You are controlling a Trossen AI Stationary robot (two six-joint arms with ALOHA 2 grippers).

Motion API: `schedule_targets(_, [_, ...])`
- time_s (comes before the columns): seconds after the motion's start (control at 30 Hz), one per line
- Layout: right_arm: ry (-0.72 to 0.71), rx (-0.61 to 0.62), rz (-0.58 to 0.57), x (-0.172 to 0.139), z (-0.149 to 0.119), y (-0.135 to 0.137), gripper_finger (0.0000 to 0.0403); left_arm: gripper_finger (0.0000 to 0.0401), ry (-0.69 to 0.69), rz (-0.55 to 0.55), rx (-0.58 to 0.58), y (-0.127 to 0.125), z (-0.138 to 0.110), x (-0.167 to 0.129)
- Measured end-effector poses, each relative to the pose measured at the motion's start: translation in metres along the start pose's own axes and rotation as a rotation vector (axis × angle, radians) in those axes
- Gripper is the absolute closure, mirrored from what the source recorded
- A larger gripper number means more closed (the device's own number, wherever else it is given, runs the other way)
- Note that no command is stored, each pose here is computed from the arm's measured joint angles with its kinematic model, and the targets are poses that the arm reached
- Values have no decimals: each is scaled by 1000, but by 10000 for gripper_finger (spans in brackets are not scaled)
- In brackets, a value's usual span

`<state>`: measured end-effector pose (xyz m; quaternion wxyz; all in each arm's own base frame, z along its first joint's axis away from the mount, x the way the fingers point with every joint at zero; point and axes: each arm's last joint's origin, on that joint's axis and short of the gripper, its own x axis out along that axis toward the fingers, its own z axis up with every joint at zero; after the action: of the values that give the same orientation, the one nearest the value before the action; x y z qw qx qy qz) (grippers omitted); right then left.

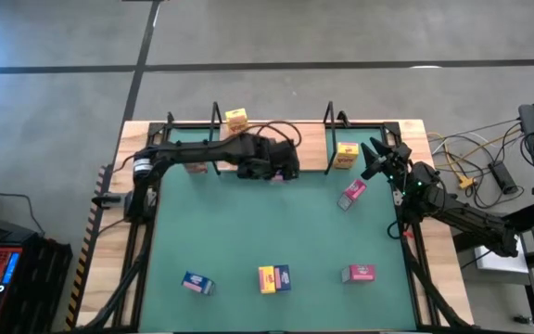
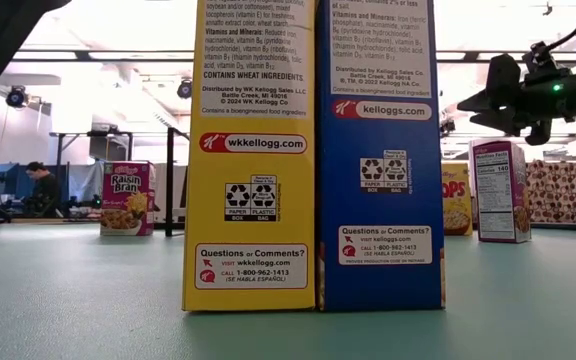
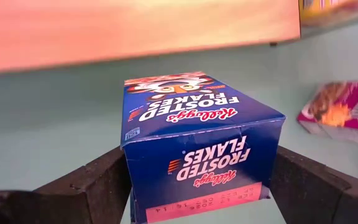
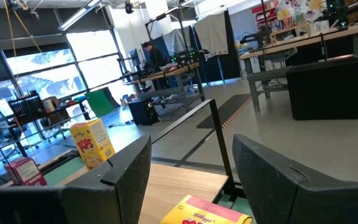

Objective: Stack cereal on shelf
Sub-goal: Put the top blue cereal box on the shelf

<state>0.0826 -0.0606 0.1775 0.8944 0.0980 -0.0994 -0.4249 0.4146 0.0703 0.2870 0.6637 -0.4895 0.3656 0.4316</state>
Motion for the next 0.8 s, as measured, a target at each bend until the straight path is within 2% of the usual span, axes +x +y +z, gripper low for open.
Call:
schedule_targets(0.47, [0,0,0,0,0,0,188,95,-54,-23,90,25,80,3])
schedule_targets(0.8, [0,0,0,0,0,0,188,95,-70,-47,78,42,116,5])
